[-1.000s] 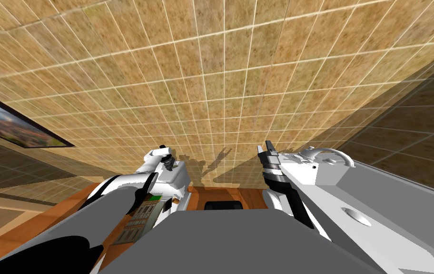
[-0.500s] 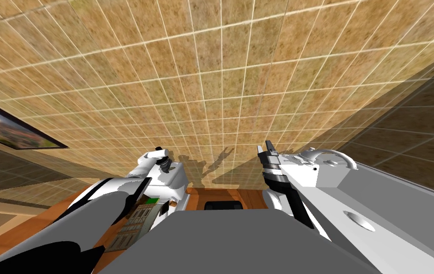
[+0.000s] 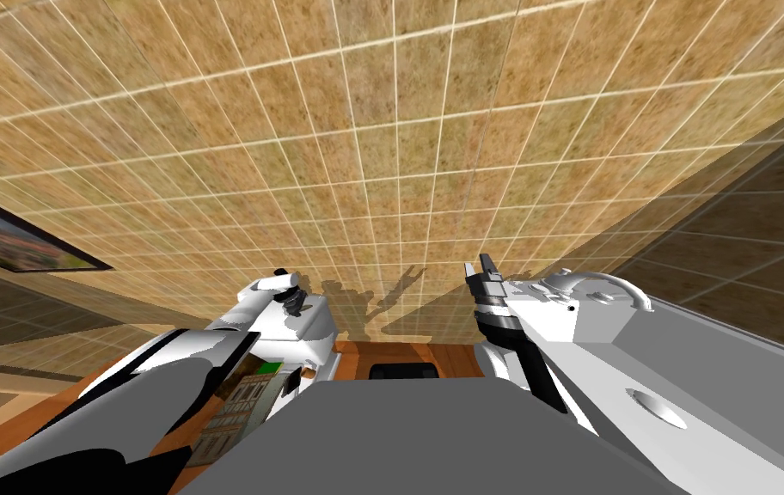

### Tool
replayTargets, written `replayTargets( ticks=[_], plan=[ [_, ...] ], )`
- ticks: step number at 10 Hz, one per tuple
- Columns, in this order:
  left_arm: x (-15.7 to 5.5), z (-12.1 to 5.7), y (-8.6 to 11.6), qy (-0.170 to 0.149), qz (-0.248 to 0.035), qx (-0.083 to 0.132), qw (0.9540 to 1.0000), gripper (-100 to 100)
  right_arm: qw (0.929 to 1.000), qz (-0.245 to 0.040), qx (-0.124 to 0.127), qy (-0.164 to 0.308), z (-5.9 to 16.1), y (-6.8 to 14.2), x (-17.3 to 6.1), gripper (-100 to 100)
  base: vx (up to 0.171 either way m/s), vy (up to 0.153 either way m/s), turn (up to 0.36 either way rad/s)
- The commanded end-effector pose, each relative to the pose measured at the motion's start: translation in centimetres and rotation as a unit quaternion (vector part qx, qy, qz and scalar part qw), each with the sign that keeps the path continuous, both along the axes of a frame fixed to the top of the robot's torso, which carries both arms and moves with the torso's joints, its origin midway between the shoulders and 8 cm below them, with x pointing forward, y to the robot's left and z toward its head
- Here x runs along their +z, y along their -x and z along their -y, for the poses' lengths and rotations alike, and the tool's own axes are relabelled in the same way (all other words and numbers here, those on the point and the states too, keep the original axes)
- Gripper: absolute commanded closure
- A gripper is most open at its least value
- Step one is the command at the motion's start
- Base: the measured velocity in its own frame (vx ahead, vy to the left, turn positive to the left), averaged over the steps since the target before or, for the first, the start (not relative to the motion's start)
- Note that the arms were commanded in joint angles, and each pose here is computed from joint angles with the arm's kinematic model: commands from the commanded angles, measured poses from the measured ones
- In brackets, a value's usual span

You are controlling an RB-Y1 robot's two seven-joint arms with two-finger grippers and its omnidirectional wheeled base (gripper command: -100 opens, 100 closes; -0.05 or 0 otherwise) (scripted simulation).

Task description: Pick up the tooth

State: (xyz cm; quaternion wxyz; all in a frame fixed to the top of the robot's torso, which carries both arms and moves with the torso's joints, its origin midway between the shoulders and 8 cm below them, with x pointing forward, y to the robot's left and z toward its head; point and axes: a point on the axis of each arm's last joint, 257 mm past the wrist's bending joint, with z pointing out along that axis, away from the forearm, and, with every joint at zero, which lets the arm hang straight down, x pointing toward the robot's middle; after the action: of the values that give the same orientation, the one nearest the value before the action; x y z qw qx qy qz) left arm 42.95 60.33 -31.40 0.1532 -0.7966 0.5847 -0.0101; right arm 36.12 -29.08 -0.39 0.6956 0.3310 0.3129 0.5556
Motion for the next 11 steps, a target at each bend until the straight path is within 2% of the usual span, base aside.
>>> replayTargets(
  ticks=[1,2,3,4,5,6,7,8,9,10,11],
  plan=[
    [-0.2,-1.2,1.1,-0.008,-0.005,0.000,1.0000,-100,1.0000,0.000,0.000,0.000,0.0,0.0,0.0,0,0.039,-0.039,-0.017],
    [-0.3,-0.5,0.8,0.005,0.001,0.001,1.0000,-100,1.0000,0.000,0.000,0.000,0.0,0.0,0.0,0,0.034,-0.030,-0.001],
    [-0.6,-1.7,2.0,-0.006,-0.007,0.000,1.0000,-100,1.0000,0.000,0.000,0.000,0.0,0.0,0.0,0,0.042,-0.029,-0.011],
    [-0.7,-1.1,1.8,0.007,-0.001,0.002,1.0000,-100,1.0000,0.000,0.000,0.000,0.0,0.0,0.0,0,0.037,-0.025,-0.003],
    [-0.9,-2.3,3.0,-0.005,-0.010,0.001,0.9999,-100,1.0000,0.000,0.000,0.000,0.0,0.0,0.0,0,0.045,-0.027,-0.018],
    [-1.0,-1.6,2.8,0.009,-0.004,0.003,0.9999,-100,1.0000,0.000,0.000,0.000,0.0,0.0,0.0,0,0.036,-0.020,0.003],
    [-1.3,-2.7,4.1,0.000,-0.013,0.003,0.9999,-100,1.0000,0.000,0.000,0.000,0.0,0.0,0.0,0,0.034,-0.028,-0.016],
    [-1.4,-2.1,3.9,0.012,-0.008,0.005,0.9999,-100,1.0000,0.000,0.000,0.000,0.0,0.0,0.0,0,0.029,-0.031,-0.003],
    [-1.1,-2.3,3.8,0.007,-0.009,0.004,0.9999,-100,1.0000,0.000,0.000,0.000,0.0,0.0,0.0,0,0.011,-0.014,0.003],
    [-1.2,-2.3,3.8,0.008,-0.009,0.004,0.9999,100,1.0000,0.000,0.000,0.000,0.0,0.0,0.0,0,0.000,0.000,0.000],
    [-1.2,-2.3,3.8,0.007,-0.009,0.004,0.9999,100,1.0000,0.000,0.000,0.000,0.0,0.0,0.0,0,0.000,0.000,0.000]
  ],
)
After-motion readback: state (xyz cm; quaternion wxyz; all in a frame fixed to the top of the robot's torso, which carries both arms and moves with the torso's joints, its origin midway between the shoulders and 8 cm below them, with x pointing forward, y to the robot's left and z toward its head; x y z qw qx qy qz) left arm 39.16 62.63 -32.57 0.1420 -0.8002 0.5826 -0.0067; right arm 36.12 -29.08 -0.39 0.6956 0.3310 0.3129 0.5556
